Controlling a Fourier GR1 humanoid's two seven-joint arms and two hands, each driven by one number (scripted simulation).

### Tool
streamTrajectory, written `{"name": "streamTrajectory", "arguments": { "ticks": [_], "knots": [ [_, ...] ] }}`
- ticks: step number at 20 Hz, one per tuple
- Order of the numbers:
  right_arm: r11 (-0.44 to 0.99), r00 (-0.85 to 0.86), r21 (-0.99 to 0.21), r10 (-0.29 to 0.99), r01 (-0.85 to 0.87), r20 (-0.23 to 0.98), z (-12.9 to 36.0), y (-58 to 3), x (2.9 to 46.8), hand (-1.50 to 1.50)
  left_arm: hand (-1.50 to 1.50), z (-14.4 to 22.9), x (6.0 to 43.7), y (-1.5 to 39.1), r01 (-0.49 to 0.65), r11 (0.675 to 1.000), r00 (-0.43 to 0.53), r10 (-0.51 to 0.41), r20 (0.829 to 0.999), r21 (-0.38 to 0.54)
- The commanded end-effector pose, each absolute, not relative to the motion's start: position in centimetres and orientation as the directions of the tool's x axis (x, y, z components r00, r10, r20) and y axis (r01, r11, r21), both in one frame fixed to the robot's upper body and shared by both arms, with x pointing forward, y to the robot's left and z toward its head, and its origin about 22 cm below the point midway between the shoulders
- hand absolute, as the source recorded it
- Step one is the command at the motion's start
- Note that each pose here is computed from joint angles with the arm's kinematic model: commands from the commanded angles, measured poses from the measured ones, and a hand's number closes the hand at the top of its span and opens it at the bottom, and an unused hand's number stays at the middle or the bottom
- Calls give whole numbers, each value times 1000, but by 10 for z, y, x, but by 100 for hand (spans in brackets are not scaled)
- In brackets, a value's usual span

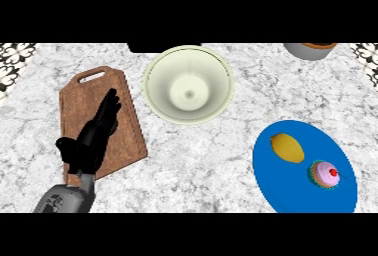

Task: Pick the cupcake from the plate and place it in the bowl

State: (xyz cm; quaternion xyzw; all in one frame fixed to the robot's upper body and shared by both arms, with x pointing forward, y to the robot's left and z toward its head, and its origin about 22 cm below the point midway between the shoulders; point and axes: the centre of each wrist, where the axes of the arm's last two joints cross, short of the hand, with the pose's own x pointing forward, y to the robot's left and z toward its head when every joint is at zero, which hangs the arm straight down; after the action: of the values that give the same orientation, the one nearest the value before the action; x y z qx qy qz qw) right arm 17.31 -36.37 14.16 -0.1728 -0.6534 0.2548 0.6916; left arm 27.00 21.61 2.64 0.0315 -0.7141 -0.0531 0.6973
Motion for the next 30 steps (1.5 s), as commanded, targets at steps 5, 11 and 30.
{"name": "streamTrajectory", "arguments": {
  "ticks": [5,11,30],
  "knots": [
    [789,89,-570,600,-229,795,122,-394,186,-150,0,21,273,221,14,994,-31,-110,994,110],
    [815,48,-533,556,-225,830,104,-373,171,-150,0,33,286,218,38,994,-16,-103,995,103],
    [903,73,-363,388,-230,919,61,-392,176,-150,0,17,281,222,27,994,-23,-106,994,107]
  ]
}}
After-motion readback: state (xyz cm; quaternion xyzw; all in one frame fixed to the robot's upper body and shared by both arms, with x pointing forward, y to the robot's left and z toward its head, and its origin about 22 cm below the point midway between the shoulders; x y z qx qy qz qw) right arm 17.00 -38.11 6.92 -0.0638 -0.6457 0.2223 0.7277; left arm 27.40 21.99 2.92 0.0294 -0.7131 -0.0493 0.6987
